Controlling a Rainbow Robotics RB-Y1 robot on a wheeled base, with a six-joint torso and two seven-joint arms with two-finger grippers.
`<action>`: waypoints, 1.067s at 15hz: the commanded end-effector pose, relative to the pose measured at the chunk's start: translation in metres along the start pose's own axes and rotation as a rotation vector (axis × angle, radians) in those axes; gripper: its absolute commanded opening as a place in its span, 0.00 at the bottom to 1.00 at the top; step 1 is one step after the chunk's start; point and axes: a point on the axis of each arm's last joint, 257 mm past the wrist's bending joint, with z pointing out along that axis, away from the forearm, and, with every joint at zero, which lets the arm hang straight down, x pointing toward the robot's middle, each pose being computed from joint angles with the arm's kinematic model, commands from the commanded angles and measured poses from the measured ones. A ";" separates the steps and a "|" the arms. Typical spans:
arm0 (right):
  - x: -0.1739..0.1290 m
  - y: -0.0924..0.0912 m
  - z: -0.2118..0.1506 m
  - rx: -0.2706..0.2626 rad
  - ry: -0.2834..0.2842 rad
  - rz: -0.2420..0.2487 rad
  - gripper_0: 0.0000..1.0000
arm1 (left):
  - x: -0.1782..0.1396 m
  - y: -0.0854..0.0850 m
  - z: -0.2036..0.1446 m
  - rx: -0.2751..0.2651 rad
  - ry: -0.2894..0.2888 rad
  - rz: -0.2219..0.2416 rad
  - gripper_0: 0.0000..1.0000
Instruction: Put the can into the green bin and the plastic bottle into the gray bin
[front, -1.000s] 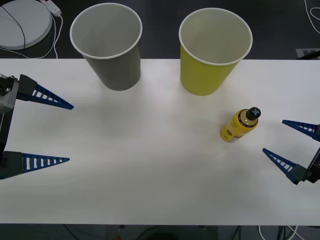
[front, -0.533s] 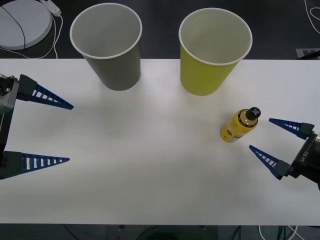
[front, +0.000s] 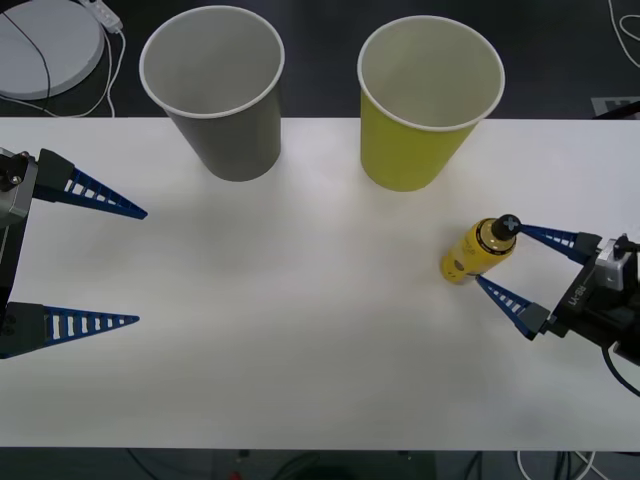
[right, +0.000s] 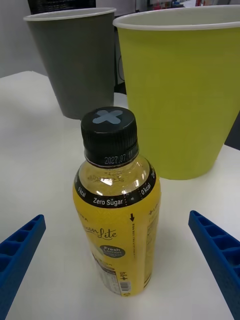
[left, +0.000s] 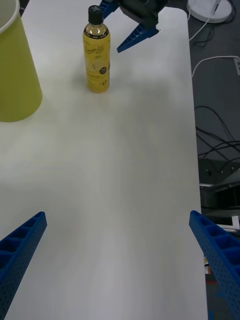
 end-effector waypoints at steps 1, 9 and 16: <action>-0.002 0.000 0.011 -0.001 0.000 0.001 1.00 | 0.000 0.000 0.000 0.000 0.000 0.000 1.00; -0.008 -0.001 0.033 0.002 0.000 -0.003 1.00 | 0.000 0.000 0.000 0.000 0.000 0.000 1.00; -0.009 0.000 0.036 -0.004 0.000 0.006 0.14 | 0.000 0.000 0.000 0.000 0.000 0.000 1.00</action>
